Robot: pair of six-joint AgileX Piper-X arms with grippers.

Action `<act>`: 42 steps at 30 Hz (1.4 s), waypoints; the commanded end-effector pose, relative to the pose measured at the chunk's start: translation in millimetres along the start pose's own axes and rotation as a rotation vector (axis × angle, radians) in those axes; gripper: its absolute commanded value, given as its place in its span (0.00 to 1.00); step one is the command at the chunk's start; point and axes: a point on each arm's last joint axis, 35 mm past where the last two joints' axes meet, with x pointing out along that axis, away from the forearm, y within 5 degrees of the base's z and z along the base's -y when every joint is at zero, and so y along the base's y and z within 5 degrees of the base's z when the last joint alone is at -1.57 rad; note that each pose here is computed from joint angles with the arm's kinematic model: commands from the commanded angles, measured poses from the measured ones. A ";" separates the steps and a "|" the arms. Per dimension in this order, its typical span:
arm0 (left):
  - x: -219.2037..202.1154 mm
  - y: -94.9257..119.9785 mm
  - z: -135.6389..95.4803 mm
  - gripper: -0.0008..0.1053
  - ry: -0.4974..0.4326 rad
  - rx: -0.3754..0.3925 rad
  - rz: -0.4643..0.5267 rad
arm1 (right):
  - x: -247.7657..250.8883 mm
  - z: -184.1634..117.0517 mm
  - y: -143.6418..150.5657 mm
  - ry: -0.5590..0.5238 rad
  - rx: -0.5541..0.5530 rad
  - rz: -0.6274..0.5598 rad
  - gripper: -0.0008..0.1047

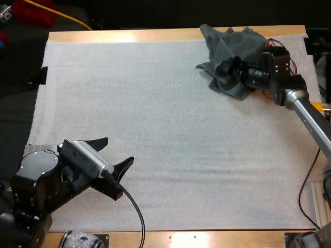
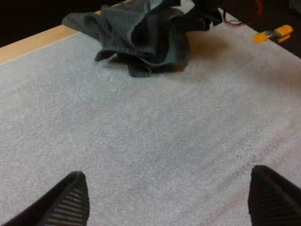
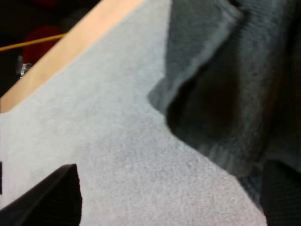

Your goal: Pick towel from pile, fold and stack

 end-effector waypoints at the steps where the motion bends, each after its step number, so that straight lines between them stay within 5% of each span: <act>1: -1.6 -1.4 1.8 0.65 -0.008 -0.005 -0.011 | 1.7 3.7 1.2 -0.019 -0.005 0.004 0.72; 17: -1.6 -1.4 1.8 0.65 -0.008 -0.005 -0.011 | 55.8 -8.5 -25.6 -0.058 0.136 0.046 0.70; 30: -1.6 -1.4 1.8 0.65 -0.008 -0.005 -0.011 | 60.1 -11.0 -28.3 -0.048 0.145 0.049 0.02; 42: -1.6 -1.4 1.8 0.65 -0.008 -0.005 -0.011 | 3.1 16.4 20.1 -0.213 -0.226 -0.036 0.02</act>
